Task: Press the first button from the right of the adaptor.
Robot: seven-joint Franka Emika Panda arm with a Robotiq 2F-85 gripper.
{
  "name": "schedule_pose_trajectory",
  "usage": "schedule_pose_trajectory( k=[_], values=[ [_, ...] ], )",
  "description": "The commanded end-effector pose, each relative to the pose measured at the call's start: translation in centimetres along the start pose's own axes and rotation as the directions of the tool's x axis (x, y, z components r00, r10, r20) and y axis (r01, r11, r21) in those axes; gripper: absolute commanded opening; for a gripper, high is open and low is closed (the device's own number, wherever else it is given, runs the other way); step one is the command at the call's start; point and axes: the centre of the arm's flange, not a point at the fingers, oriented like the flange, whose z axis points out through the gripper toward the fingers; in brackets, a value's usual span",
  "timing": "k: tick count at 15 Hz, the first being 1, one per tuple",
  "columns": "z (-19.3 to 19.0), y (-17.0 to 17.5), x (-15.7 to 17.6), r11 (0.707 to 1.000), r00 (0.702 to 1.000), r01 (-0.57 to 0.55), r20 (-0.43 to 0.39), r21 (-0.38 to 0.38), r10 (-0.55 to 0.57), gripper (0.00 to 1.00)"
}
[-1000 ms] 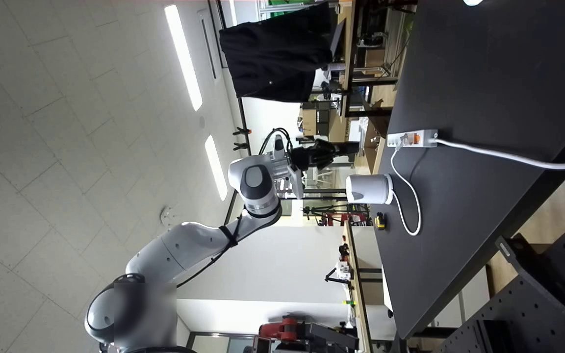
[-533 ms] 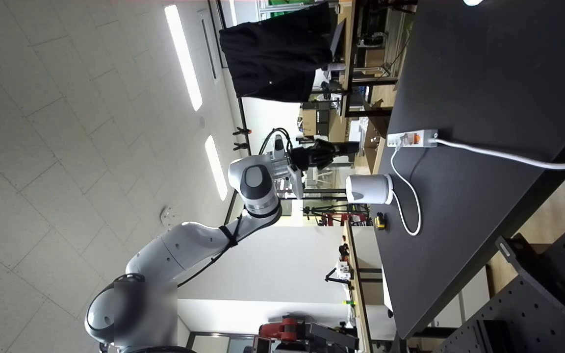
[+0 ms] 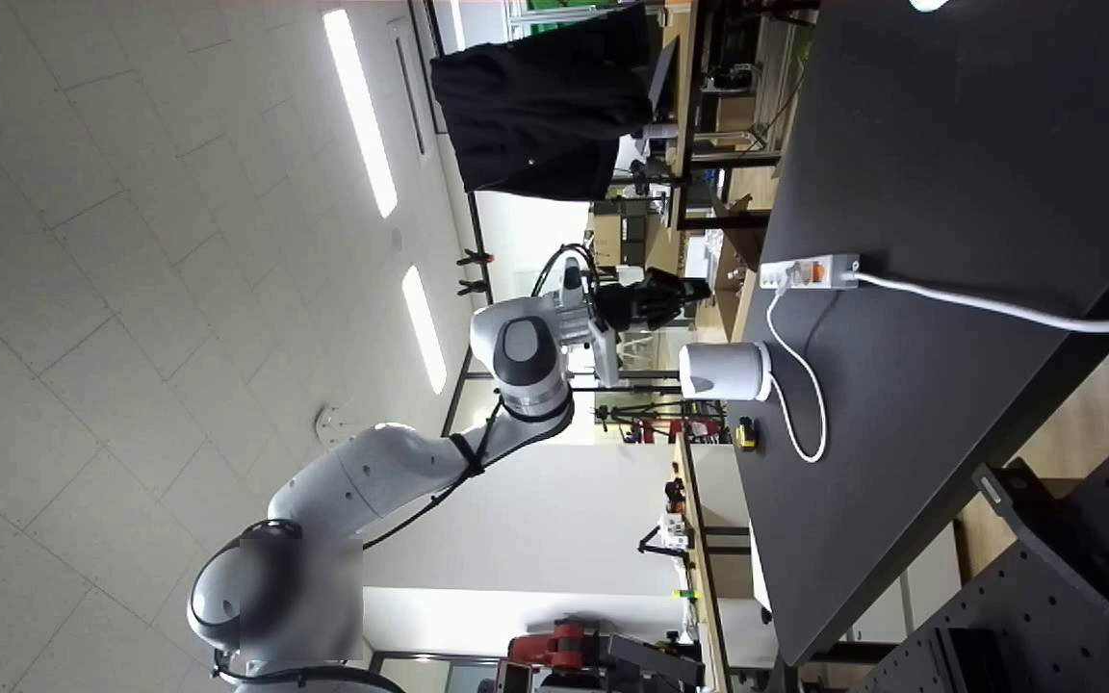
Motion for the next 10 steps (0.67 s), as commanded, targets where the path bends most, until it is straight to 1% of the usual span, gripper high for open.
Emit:
schedule_pose_trajectory(
  k=[1, 3, 4, 7, 8, 10],
  values=[
    [2.7, 0.8, 1.1, 0.999, 1.000, -0.026, 0.006, -0.019, 0.026, 0.00],
    [4.1, 1.2, 1.3, 0.999, 0.999, -0.048, -0.005, -0.009, 0.048, 0.00],
    [4.7, 1.2, 1.5, 0.998, 0.998, -0.064, -0.027, -0.003, 0.064, 0.00],
    [6.3, 1.2, 2.5, 0.995, 0.993, -0.102, -0.060, 0.011, 0.102, 0.00],
    [6.7, 1.1, 2.8, 0.995, 0.993, -0.104, -0.063, 0.009, 0.104, 0.00],
    [7.3, 0.8, 2.7, 0.995, 0.995, -0.099, -0.025, -0.009, 0.098, 0.00]
  ],
)
